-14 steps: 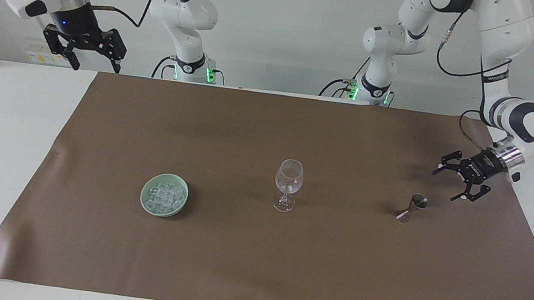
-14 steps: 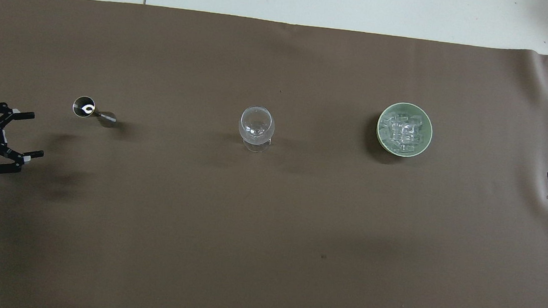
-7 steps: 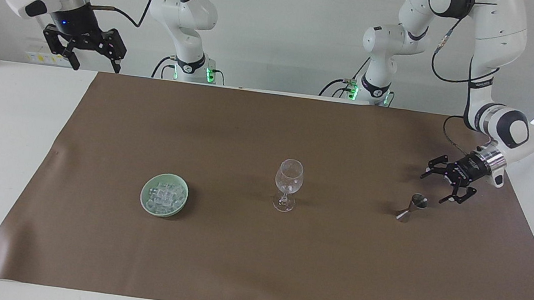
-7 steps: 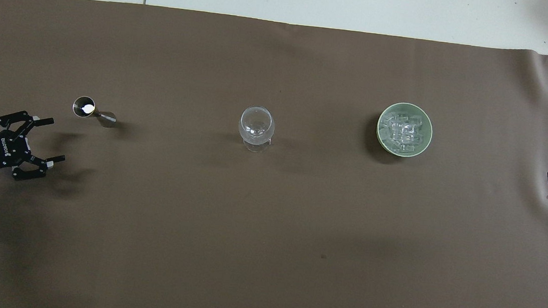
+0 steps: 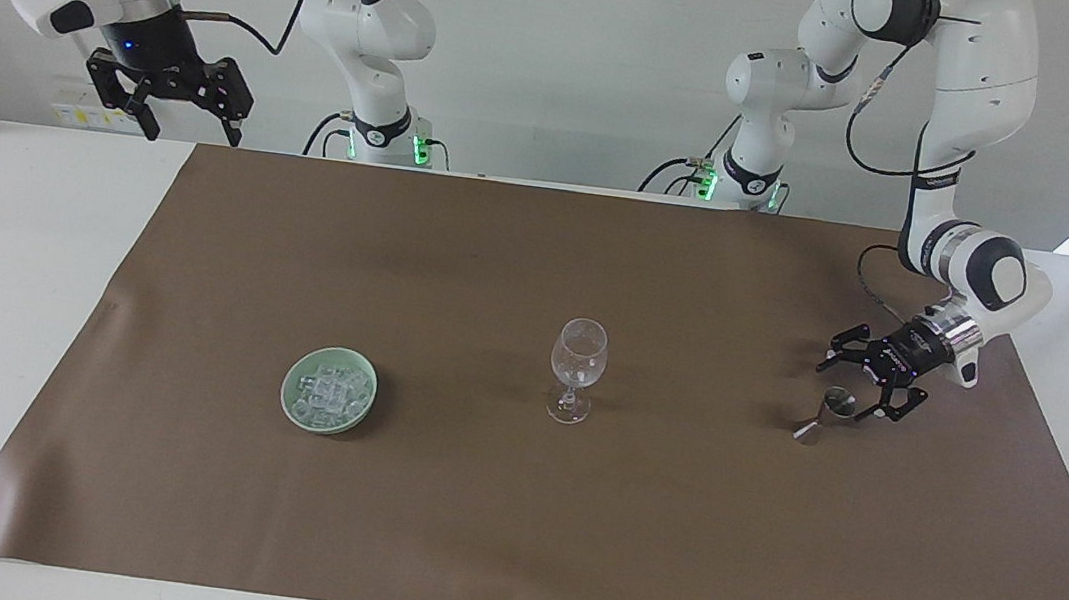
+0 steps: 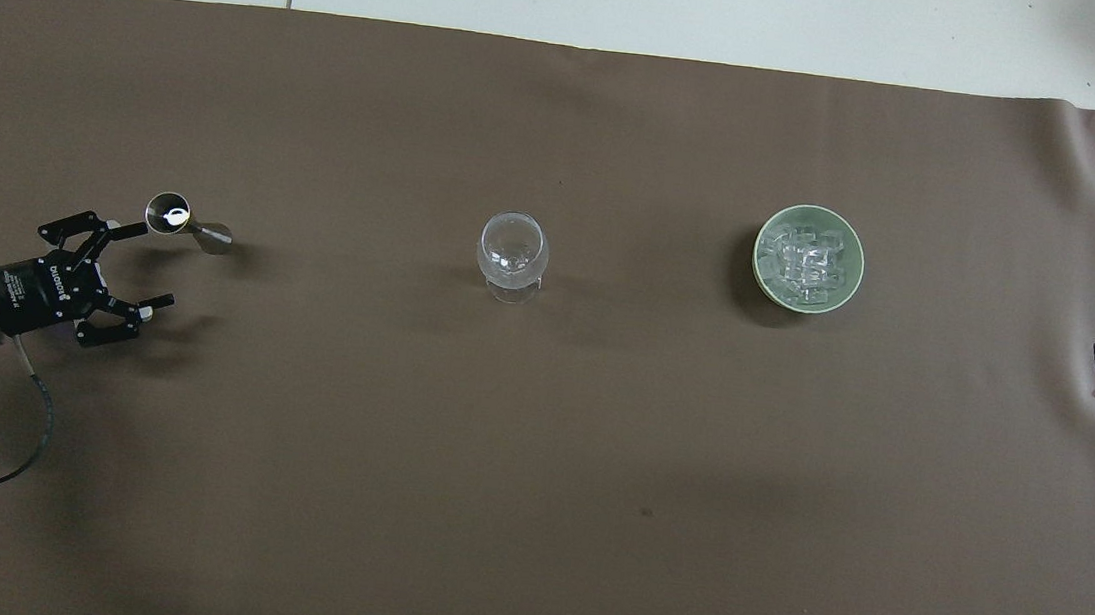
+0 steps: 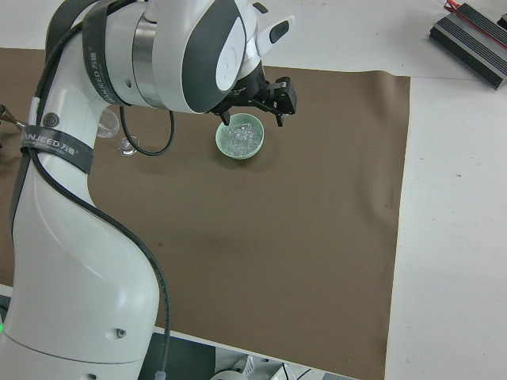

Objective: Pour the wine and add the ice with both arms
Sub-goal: 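Move the open left gripper toward the small silver metal cup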

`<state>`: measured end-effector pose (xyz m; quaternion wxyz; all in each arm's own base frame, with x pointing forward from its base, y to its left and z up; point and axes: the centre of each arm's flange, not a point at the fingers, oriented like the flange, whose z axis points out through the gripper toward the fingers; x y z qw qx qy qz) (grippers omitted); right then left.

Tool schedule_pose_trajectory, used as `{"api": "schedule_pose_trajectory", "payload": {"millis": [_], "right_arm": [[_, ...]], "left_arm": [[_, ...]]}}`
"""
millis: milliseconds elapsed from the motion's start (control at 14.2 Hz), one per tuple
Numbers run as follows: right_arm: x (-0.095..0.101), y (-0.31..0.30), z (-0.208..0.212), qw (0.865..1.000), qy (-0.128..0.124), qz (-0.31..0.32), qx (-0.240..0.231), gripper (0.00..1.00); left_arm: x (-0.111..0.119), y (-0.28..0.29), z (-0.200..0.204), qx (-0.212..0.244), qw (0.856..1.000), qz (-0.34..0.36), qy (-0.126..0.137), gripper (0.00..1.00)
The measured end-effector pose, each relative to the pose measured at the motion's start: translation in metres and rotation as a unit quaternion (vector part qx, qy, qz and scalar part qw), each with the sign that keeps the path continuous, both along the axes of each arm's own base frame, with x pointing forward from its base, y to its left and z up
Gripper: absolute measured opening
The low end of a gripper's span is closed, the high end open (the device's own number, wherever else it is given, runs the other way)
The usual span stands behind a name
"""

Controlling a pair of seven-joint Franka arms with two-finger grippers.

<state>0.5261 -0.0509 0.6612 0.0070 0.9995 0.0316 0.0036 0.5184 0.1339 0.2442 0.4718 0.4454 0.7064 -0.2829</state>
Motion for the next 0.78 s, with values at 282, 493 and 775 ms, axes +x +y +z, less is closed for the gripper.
{"api": "schedule_pose_trajectory", "payload": {"millis": [282, 493, 775], "right_arm": [[0.000, 0.000, 0.000, 1.000, 0.000, 0.000, 0.000, 1.00], [0.000, 0.000, 0.000, 1.000, 0.000, 0.000, 0.000, 1.00], [0.000, 0.000, 0.000, 1.000, 0.000, 0.000, 0.000, 1.00]], "left_arm": [[0.004, -0.004, 0.001, -0.014, 1.000, 0.017, -0.007, 1.00], [0.009, -0.015, 0.000, -0.017, 1.000, 0.023, -0.009, 1.00], [0.014, -0.027, -0.005, -0.014, 0.999, 0.027, -0.010, 1.00]]}}
